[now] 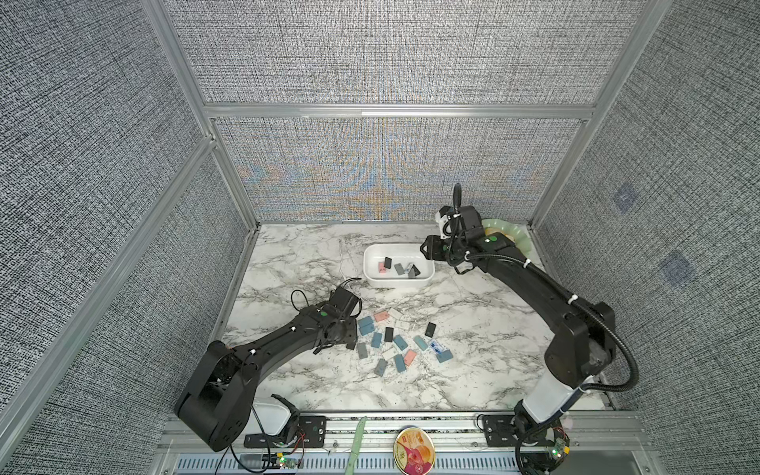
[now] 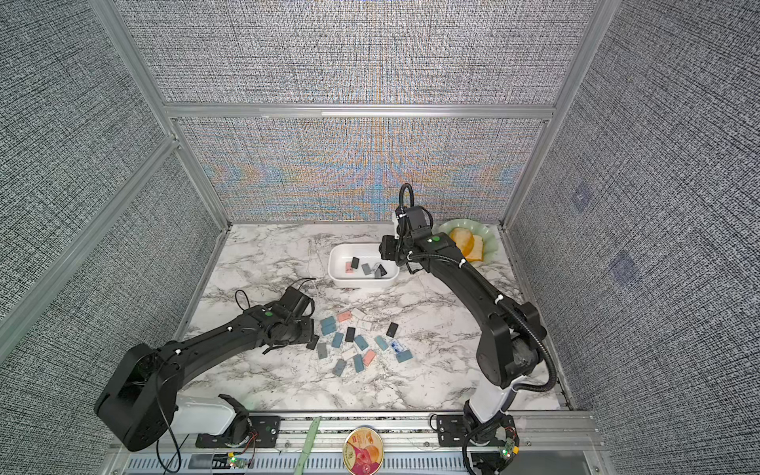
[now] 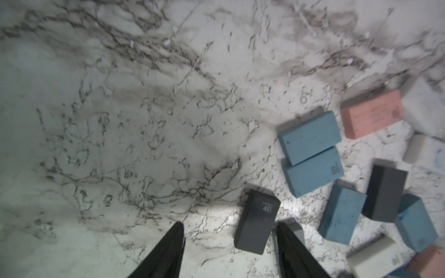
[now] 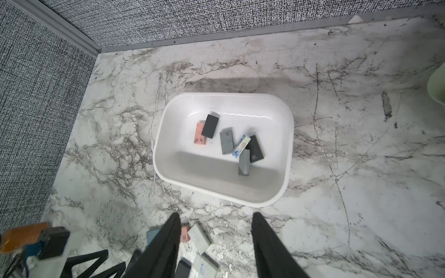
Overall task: Put the eraser in the storage box
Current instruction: Pick up the eraser from the center of the board.
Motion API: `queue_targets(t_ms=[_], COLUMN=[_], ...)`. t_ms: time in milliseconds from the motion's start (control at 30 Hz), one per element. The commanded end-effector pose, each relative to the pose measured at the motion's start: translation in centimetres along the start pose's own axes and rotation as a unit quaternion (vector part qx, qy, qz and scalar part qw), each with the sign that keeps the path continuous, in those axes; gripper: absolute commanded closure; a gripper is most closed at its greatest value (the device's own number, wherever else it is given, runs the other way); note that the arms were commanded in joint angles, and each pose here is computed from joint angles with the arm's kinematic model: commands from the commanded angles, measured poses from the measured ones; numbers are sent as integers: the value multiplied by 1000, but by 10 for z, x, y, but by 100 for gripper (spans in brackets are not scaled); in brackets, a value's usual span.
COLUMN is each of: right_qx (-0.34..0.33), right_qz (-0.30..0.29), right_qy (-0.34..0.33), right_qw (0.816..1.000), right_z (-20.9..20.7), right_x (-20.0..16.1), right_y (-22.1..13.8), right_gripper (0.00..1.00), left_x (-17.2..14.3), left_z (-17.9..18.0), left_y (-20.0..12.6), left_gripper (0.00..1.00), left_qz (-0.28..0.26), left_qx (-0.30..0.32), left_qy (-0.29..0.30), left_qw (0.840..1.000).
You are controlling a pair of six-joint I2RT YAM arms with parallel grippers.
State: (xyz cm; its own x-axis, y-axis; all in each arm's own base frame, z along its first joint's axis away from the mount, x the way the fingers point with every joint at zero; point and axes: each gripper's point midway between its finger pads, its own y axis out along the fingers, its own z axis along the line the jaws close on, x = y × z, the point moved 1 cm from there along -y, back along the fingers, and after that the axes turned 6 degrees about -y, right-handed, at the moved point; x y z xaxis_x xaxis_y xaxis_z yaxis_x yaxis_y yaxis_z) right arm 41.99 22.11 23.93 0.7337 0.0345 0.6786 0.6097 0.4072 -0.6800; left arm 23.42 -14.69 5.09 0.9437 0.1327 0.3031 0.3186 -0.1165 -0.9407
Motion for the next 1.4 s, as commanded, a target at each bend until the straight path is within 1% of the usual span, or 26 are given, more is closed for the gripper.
queue_targets(t_ms=[0, 100, 200, 367, 467, 533, 833, 1100, 1367], right_qx=[8, 9, 7, 3, 0, 0, 2, 4, 0], right_qz=[-11, -11, -8, -8, -9, -10, -6, -2, 1], right_qy=[-3, 1, 4, 5, 6, 6, 10, 12, 12], right_qw=[1000, 1000, 1000, 1000, 1000, 1000, 1000, 1000, 1000], right_z=[2, 0, -2, -4, -5, -6, -6, -6, -8], right_x=[-2, -9, -16, -20, -22, -23, -25, -28, -32], right_y=[-8, -13, -16, -19, -21, -21, -18, -15, -14], right_gripper=[48, 48, 48, 48, 48, 48, 48, 48, 48], left_x=[-6, -4, -4, -7, -8, -9, -19, -25, -34], left_z=[-7, -15, -19, -19, -7, -6, -1, -7, -8], left_y=[4, 8, 13, 25, 29, 31, 29, 23, 26], left_gripper=[36, 36, 36, 37, 39, 39, 43, 43, 44], left_qz=[13, 12, 17, 31, 37, 38, 50, 53, 68], left_qx=[-25, -44, -46, -31, 10, 15, 25, 5, 9], left_qy=[3, 2, 3, 3, -12, -15, -10, -2, 3], left_qw=[1000, 999, 999, 999, 999, 999, 998, 999, 998])
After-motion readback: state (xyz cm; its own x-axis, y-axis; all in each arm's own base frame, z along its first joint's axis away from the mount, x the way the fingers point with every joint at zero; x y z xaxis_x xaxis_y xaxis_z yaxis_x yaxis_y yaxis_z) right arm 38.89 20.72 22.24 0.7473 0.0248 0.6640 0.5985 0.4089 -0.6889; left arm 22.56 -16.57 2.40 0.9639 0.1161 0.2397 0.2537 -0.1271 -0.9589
